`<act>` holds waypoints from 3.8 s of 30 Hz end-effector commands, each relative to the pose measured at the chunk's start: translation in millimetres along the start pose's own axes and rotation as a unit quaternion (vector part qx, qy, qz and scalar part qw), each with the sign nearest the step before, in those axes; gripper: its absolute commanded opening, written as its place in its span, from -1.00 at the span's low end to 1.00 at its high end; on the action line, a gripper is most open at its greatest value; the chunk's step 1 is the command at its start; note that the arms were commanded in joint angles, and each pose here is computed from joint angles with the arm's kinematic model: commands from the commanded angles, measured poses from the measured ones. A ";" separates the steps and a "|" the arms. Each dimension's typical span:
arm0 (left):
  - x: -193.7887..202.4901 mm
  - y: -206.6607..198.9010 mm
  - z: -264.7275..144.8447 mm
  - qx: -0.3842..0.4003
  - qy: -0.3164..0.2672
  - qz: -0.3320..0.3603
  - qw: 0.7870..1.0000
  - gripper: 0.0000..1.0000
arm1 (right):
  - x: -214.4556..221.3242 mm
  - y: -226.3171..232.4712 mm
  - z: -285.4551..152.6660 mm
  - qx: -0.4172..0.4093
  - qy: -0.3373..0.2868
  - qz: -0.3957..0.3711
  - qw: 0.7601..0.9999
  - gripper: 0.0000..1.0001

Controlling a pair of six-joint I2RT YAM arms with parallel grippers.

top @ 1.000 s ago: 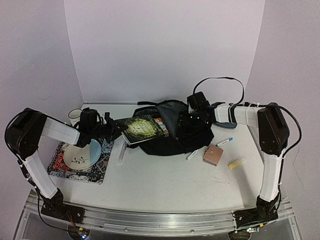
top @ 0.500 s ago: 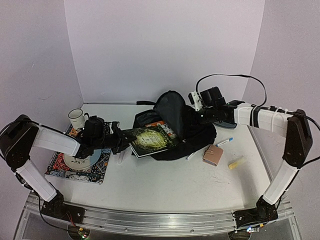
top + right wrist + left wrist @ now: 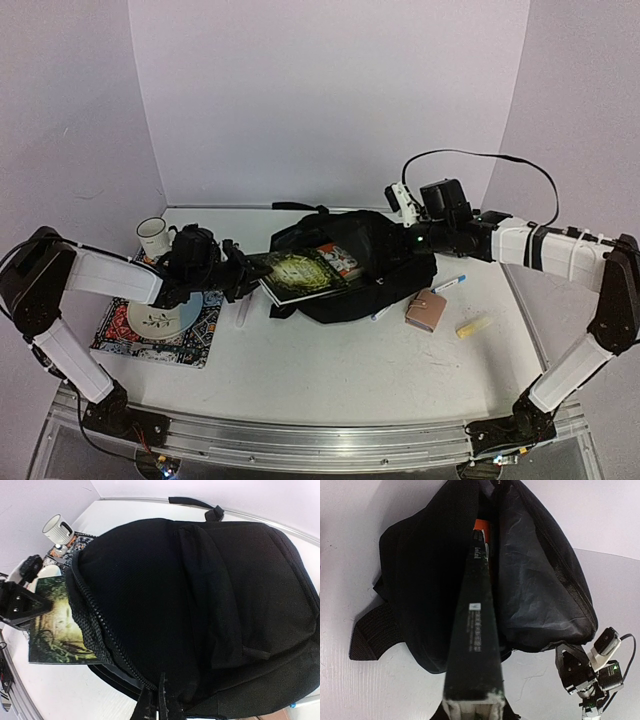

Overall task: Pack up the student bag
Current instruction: Pick up the largest pocket of the bag from the student bag, then place the book in the largest pocket of the bag, then place the largest pocket of the student bag, then adjust the card case at the center of the board.

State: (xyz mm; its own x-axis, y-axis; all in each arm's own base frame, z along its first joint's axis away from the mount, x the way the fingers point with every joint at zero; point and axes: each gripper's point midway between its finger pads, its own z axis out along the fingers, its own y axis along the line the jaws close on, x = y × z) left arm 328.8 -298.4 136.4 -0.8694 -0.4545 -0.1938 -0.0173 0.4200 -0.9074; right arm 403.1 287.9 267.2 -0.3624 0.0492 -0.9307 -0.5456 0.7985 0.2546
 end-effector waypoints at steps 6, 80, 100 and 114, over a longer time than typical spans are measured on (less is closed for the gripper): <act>-29.7 -57.6 32.4 0.064 -0.026 0.022 0.997 -1.00 | -33.9 27.0 -19.6 -0.059 -0.056 -0.015 0.997 -1.00; -18.7 -59.1 -27.0 -0.174 -0.084 0.355 0.915 0.67 | 40.2 82.3 15.9 -0.084 0.075 -0.051 0.992 0.27; 53.4 -131.3 71.3 -0.129 0.031 0.560 0.818 0.49 | 74.2 -92.7 -10.5 0.139 0.103 0.131 0.976 0.65; 90.6 -36.7 111.6 -0.190 0.139 0.574 0.784 0.32 | 100.9 -66.6 26.6 0.039 0.124 0.185 0.974 0.44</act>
State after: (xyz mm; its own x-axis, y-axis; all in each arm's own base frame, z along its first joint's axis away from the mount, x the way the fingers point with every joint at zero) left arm 308.0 -448.8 113.4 -0.4986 0.5424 -0.6762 0.7533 0.6571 -0.0283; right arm 425.0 234.5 146.4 -0.6819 0.1838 -0.7080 -0.2315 0.8639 0.4473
